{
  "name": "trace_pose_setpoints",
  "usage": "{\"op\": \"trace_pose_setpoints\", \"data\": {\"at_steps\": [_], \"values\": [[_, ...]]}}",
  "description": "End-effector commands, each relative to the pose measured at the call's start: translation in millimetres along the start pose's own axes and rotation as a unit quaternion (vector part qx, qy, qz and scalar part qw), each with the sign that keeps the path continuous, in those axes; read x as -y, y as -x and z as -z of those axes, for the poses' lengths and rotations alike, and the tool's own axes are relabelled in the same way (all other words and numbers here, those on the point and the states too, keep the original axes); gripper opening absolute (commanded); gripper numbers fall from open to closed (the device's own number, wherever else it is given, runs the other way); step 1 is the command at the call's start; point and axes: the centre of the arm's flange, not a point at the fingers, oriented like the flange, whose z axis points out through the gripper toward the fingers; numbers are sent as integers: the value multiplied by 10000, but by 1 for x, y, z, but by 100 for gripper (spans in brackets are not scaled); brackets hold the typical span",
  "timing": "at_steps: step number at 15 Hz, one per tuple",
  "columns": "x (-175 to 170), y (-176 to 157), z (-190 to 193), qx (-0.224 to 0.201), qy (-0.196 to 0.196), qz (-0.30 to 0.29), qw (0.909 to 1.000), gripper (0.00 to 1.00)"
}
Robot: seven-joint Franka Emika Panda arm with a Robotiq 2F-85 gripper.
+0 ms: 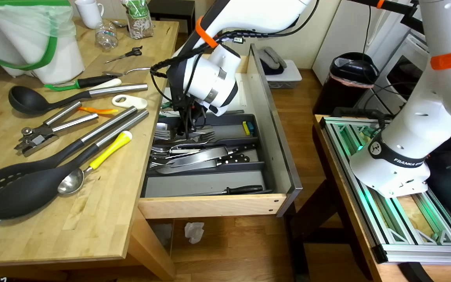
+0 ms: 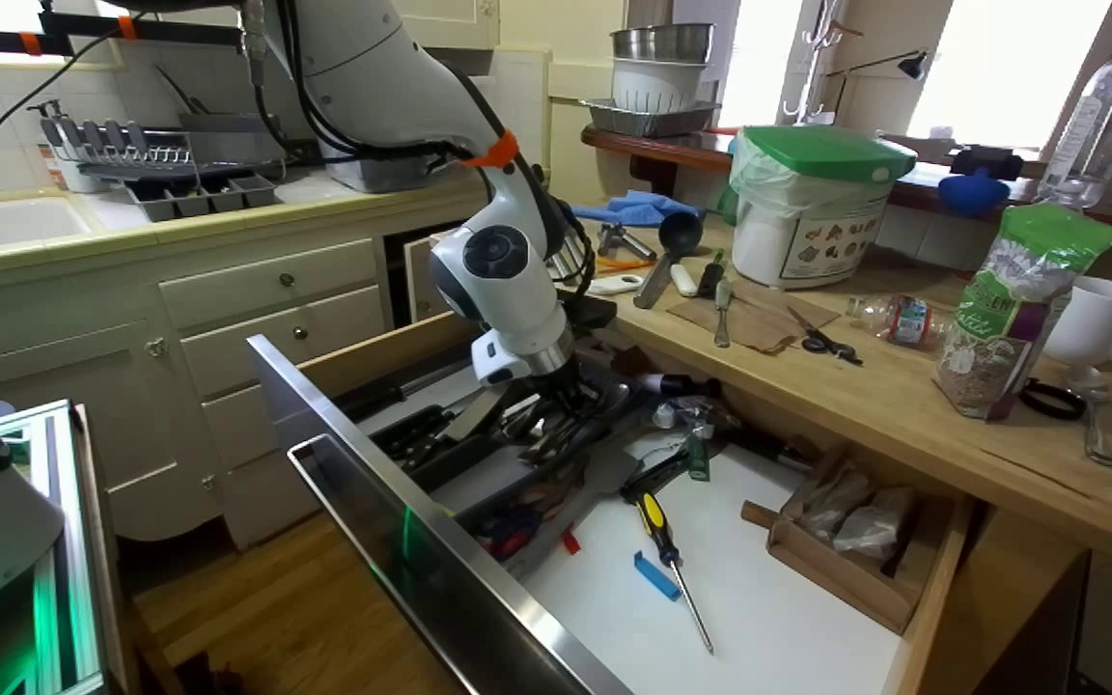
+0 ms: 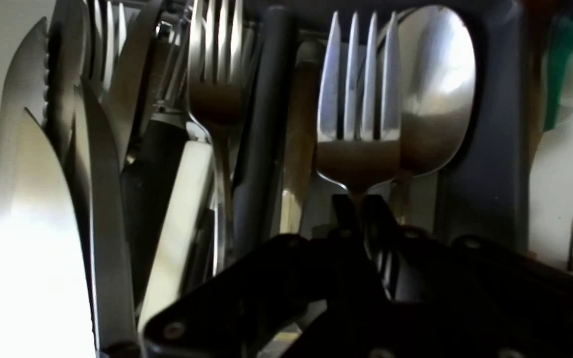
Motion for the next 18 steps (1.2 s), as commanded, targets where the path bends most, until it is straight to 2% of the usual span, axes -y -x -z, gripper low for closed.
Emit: {"op": "trace_pose_setpoints", "data": {"at_steps": [1,9,13,16,18], "values": [[2,-3,-3,85,87,-168,9998,1],[-23,0,22,301,74,-132,9994,2],[-36,-3,36,267,237,-98,9993,2],[-50,-10,44,248,583,512,9967,2],[-58,-15,52,239,807,1064,9908,2]]}}
